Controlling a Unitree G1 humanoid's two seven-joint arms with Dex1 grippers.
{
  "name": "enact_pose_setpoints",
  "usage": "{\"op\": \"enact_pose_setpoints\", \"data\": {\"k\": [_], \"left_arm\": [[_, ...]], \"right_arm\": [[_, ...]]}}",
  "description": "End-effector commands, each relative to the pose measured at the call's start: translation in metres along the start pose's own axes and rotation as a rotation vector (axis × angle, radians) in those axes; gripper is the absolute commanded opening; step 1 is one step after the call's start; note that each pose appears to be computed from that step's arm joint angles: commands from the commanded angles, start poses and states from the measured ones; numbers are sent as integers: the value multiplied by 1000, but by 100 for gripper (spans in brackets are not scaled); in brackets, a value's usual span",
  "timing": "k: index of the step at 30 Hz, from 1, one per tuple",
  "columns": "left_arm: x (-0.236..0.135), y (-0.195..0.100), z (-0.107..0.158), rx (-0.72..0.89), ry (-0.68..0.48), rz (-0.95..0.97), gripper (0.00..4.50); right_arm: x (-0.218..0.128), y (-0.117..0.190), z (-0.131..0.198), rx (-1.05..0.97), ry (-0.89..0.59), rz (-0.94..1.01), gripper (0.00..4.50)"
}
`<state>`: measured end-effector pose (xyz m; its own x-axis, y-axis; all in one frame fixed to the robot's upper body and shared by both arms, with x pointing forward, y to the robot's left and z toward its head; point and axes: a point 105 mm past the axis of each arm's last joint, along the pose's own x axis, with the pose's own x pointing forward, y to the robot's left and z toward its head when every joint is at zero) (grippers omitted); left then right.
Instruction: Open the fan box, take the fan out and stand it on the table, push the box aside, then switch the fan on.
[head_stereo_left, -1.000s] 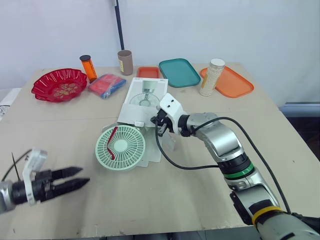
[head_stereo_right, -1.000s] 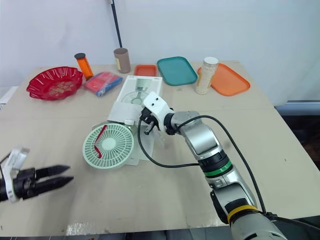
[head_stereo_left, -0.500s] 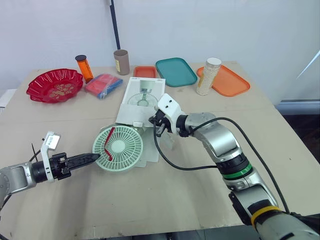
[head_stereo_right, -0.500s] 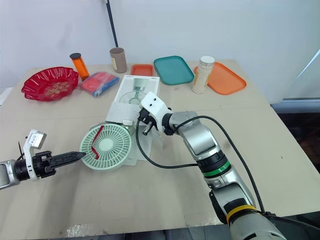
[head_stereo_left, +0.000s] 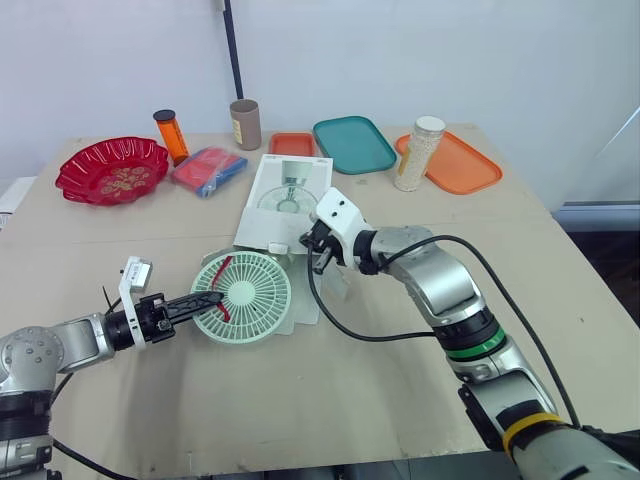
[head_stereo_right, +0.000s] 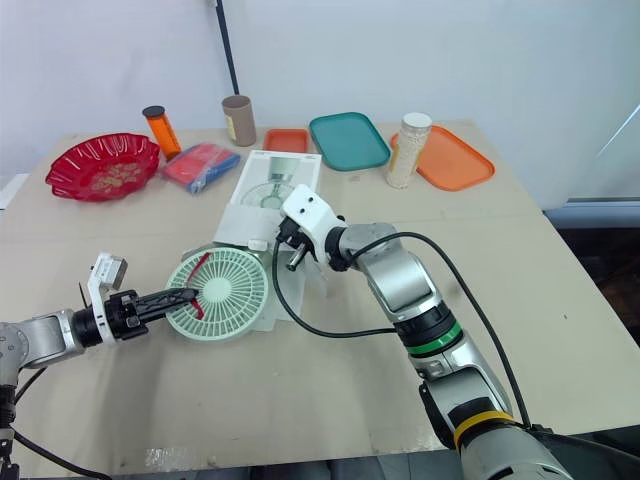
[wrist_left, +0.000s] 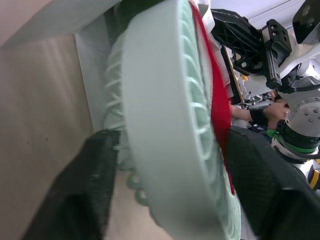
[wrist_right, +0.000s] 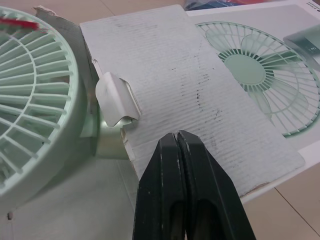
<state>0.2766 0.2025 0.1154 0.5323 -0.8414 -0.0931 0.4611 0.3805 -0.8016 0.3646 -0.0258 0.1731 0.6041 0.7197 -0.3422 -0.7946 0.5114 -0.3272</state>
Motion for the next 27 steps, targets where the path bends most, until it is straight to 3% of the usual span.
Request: {"op": "enact_pose_setpoints", "data": {"k": [1,4,11,21,22,27], "left_arm": [[-5,-5,-1,8,-5,0,208],[-6,-6,-6,-20,-6,-5,185],[1,-2,-45,-109,34,42,185],[0,7,-53,-144,1,105,185],[-1,7,-53,-151,3,100,262],[-5,0,-54,-161,1,65,416]], "right_arm": [[-2,-2,-1,3,8,-9,0],[-1,-1,-1,1,5,-5,0],[-2,-1,0,-2,5,-3,0],[-3,-1,-3,-5,14,-8,0],[-3,-1,-3,-6,14,-8,0],[-2,-1,-3,-6,13,-10,0]]}}
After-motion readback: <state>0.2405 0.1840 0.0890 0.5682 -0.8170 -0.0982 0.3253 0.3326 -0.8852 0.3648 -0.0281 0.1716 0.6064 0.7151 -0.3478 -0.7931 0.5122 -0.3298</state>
